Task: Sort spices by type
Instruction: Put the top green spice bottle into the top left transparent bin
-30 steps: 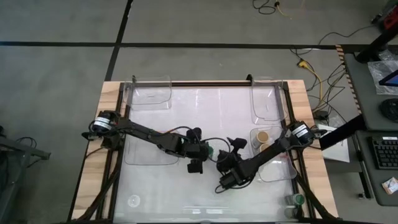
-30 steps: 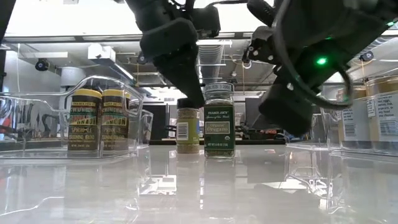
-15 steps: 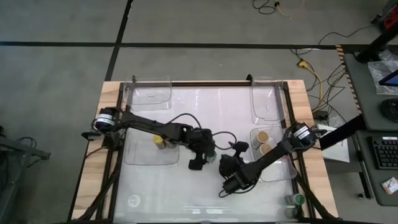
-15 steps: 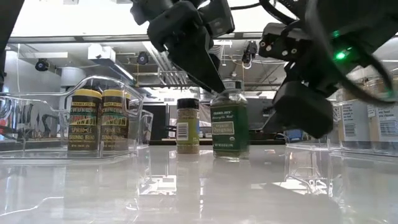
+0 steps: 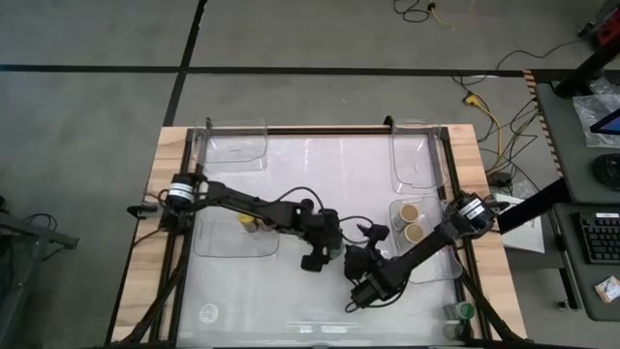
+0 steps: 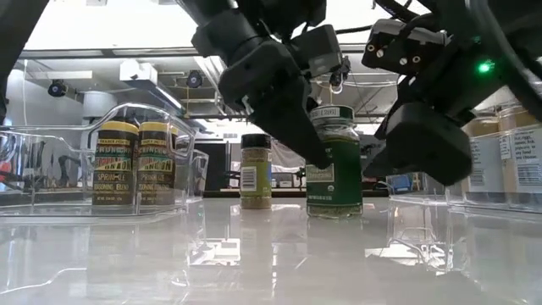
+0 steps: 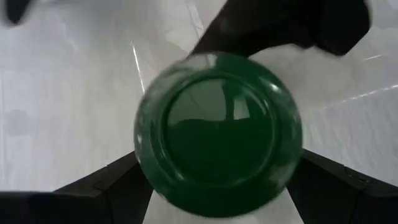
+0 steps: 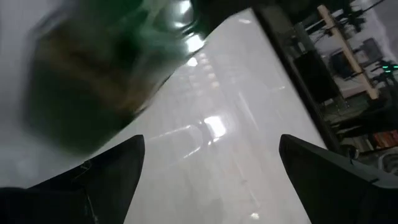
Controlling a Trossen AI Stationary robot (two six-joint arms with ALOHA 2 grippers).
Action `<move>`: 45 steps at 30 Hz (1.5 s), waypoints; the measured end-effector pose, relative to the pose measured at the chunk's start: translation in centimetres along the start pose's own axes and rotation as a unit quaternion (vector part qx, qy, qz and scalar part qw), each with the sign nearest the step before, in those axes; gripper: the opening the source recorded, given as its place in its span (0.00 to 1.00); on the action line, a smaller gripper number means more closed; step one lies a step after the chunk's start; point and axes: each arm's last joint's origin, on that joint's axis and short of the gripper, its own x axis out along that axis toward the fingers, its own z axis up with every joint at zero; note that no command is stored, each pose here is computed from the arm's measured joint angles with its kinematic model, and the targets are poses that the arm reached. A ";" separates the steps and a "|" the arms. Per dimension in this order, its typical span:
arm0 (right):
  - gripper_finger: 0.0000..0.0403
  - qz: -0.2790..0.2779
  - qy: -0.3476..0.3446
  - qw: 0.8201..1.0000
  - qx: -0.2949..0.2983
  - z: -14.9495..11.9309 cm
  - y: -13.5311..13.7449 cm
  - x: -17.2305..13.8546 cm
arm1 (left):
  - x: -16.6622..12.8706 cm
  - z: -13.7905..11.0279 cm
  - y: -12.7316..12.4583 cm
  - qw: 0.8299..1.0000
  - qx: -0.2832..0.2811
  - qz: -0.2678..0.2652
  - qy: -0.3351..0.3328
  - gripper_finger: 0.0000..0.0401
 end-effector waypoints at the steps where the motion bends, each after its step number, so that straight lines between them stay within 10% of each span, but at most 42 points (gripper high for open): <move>1: 0.90 -0.007 -0.007 1.000 0.006 0.1 -0.1 0.1 | 0.0 0.2 -0.1 1.000 0.002 -0.001 -0.003 0.76; 18: 0.90 -0.006 -0.011 1.000 0.028 0.6 -0.6 0.1 | 0.1 1.1 -0.5 0.999 0.045 -0.005 0.000 0.76; 26: 0.90 0.125 0.087 0.988 -0.019 0.5 0.4 -0.5 | -0.5 1.3 -0.6 0.999 0.041 -0.007 0.012 0.76; 33: 0.90 0.204 0.006 0.978 -0.030 2.3 2.0 -1.3 | -0.6 0.8 -1.0 0.999 0.031 -0.014 0.040 0.76; 45: 0.90 0.112 -0.040 0.992 -0.037 2.9 1.1 -0.1 | -0.7 0.7 -2.2 0.998 0.035 -0.015 0.057 0.76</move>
